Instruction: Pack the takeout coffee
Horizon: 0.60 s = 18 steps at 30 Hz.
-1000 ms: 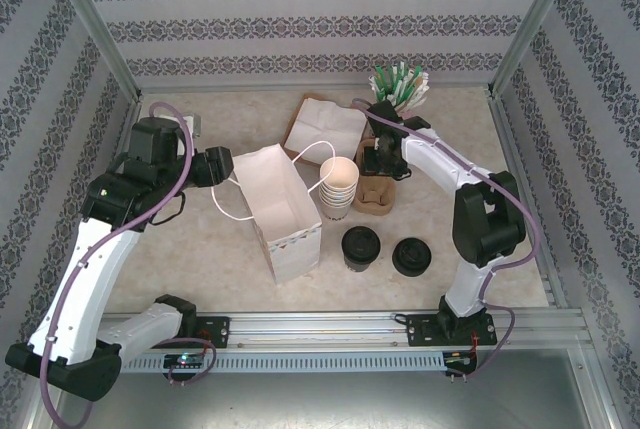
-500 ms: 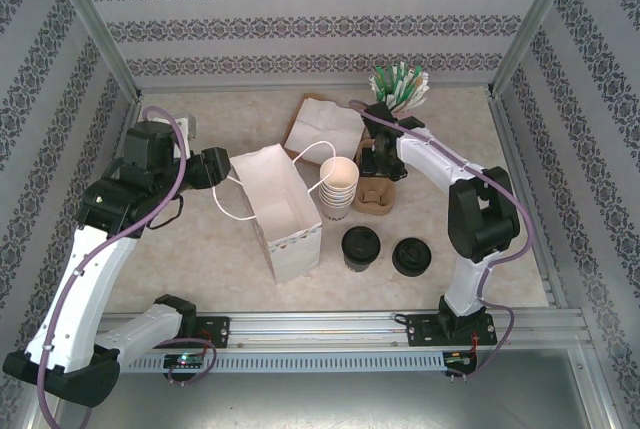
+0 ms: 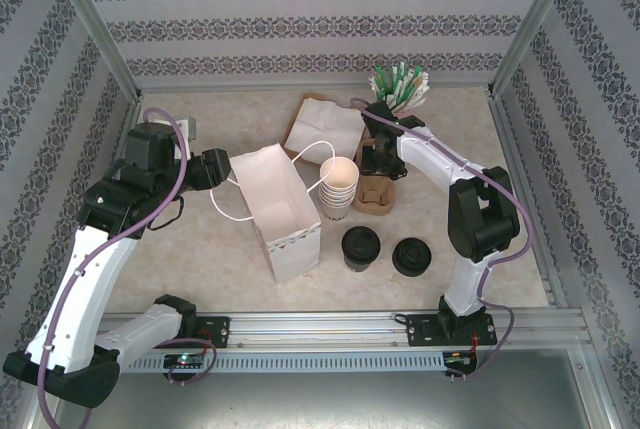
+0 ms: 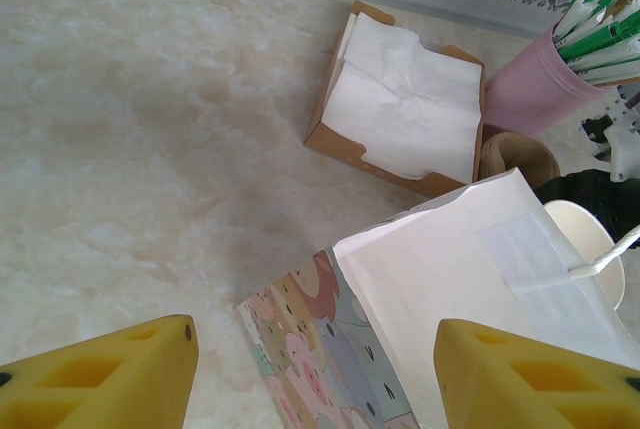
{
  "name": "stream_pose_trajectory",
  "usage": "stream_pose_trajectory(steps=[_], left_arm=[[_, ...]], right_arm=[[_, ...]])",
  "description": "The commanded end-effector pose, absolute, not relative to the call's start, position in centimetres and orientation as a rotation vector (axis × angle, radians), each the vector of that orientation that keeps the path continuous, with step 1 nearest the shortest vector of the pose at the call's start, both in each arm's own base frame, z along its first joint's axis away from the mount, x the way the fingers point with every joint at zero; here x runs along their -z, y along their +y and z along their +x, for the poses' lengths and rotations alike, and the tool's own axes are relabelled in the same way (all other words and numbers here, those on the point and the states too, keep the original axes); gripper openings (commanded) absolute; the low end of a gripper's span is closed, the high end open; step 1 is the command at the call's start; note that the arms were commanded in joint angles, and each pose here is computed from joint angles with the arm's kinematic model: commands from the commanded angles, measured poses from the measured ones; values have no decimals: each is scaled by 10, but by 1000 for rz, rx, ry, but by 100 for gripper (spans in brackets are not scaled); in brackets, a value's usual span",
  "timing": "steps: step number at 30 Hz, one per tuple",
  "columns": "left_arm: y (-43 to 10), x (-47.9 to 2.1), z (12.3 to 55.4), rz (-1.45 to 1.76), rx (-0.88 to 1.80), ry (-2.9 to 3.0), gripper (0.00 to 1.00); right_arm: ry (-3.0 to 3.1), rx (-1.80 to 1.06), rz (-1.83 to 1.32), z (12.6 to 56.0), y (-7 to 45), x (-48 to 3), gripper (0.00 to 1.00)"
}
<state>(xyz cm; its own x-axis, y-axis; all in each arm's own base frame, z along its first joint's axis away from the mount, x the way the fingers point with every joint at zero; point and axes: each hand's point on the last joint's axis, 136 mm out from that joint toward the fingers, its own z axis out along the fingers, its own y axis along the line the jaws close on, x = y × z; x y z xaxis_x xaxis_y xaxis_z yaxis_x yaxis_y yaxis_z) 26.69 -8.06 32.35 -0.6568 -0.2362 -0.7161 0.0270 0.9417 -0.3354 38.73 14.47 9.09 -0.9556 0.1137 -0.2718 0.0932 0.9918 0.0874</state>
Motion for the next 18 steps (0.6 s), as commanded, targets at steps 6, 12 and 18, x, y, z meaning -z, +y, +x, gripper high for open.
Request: stream_pose_trajectory(steps=[6, 12, 18], left_arm=[[-75, -329, 269, -171, 383, 2216, 65], [-74, -327, 270, -172, 381, 2219, 64], [-75, -326, 270, -172, 379, 2223, 64]], right_arm=[[2856, -44, 164, 388, 145, -92, 46], [2860, -43, 167, 389, 144, -90, 46], [2866, -38, 174, 388, 144, -88, 44]])
